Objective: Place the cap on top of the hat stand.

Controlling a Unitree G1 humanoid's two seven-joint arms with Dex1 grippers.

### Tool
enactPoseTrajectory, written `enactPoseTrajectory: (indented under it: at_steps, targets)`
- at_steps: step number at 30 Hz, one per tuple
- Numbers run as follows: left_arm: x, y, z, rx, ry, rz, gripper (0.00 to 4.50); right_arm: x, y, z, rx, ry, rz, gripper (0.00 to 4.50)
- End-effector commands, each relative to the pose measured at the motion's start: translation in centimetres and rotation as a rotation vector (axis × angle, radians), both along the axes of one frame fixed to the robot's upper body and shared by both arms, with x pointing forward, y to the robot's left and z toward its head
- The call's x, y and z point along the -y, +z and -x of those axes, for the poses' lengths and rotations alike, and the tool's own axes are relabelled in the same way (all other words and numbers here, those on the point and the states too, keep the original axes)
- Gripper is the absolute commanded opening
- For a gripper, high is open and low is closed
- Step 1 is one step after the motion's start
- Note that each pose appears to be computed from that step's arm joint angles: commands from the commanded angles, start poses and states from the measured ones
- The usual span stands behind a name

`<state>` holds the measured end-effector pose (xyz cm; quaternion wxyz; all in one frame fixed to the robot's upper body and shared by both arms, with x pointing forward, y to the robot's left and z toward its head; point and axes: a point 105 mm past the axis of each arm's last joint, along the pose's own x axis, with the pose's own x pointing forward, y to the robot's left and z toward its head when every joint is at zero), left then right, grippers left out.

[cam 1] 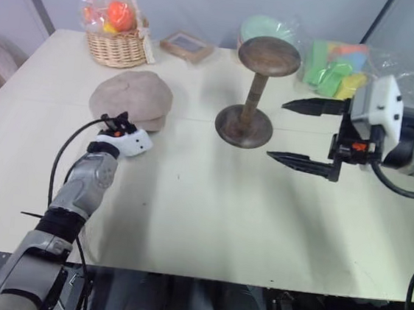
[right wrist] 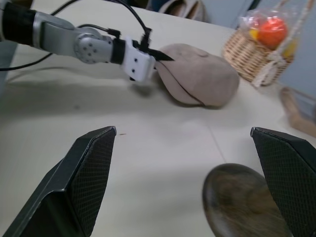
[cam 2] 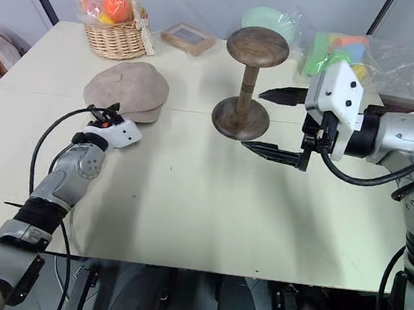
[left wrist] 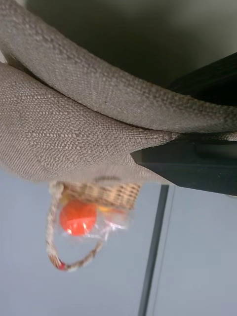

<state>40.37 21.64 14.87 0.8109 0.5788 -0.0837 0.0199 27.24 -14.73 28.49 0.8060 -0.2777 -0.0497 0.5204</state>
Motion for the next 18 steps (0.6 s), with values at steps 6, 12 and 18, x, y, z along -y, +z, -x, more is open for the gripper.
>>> enactPoseTrajectory:
  at_steps: [6, 12, 18]
  targets:
    - [5.4, 19.1, 1.5, 0.477, -0.344, 0.051, 0.03, 4.7, 3.4, -0.3, 0.127, -0.174, 0.003, 4.50]
    - [13.5, 24.0, 3.2, 0.576, -0.665, 0.006, 0.03, 8.6, 5.8, -0.4, 0.215, -0.336, -0.041, 4.50]
    - [18.6, 19.6, 2.5, 0.453, -0.816, -0.161, 0.03, 8.5, 5.1, 0.7, 0.208, -0.355, -0.039, 4.50]
